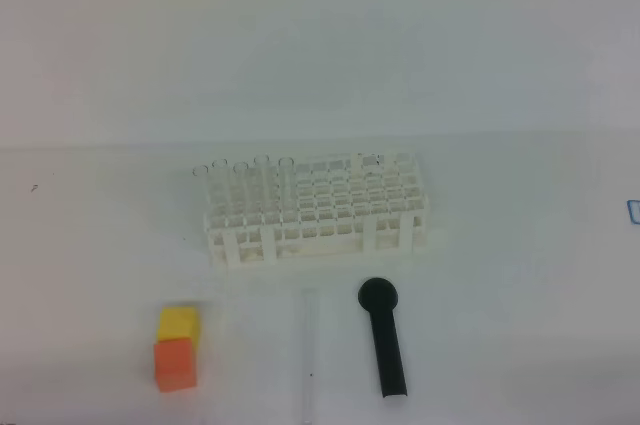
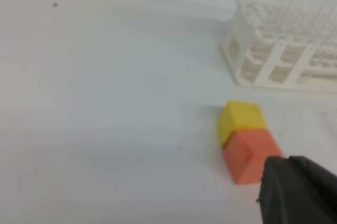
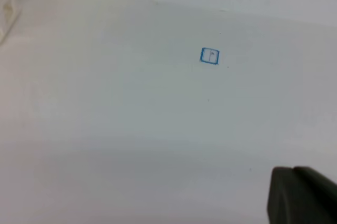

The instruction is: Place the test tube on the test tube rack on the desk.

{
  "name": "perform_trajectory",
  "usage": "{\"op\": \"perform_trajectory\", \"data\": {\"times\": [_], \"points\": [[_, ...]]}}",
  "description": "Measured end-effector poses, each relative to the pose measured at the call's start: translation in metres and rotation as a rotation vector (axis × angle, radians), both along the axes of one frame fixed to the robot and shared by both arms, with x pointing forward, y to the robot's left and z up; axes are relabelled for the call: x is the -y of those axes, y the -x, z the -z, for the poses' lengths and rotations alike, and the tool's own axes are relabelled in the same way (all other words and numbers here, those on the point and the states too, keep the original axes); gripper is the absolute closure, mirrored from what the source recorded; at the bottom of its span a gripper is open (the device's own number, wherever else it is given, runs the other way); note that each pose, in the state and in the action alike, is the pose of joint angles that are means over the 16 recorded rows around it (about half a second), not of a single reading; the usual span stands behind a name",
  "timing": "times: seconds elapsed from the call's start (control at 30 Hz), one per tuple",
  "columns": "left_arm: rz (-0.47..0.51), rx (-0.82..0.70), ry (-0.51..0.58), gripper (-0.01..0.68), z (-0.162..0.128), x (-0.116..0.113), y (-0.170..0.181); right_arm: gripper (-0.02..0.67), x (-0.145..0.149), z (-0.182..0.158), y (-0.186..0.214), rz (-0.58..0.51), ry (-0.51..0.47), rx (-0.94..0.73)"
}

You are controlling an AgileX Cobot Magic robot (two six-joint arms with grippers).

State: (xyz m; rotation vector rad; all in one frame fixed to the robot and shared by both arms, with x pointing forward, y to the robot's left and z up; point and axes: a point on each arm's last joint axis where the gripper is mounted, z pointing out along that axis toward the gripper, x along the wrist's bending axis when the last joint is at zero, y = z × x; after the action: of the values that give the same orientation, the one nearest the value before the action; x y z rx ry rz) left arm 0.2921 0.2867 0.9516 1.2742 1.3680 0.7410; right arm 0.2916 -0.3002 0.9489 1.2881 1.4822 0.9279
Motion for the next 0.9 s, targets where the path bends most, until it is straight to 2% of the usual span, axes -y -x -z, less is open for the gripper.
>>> {"op": "perform_trajectory", "data": {"times": [0.27,0.47,0.7,0.8,0.9], "points": [[-0.017,0.038,0.215,0.674,-0.007,0.002,-0.001,0.650,0.000,0.000,0.000,0.000,0.000,0.000],[-0.088,0.108,0.610,0.674,-0.020,-0.001,-0.003,0.650,0.000,0.000,0.000,0.000,0.000,0.000],[-0.258,0.204,1.032,0.674,-0.031,-0.018,-0.004,0.650,0.000,0.000,0.000,0.000,0.000,0.000],[-0.332,0.236,1.132,0.674,-0.031,-0.026,-0.004,0.650,0.000,0.000,0.000,0.000,0.000,0.000],[-0.372,0.258,1.146,0.674,-0.031,-0.030,-0.003,0.650,0.000,0.000,0.000,0.000,0.000,-0.001]]}}
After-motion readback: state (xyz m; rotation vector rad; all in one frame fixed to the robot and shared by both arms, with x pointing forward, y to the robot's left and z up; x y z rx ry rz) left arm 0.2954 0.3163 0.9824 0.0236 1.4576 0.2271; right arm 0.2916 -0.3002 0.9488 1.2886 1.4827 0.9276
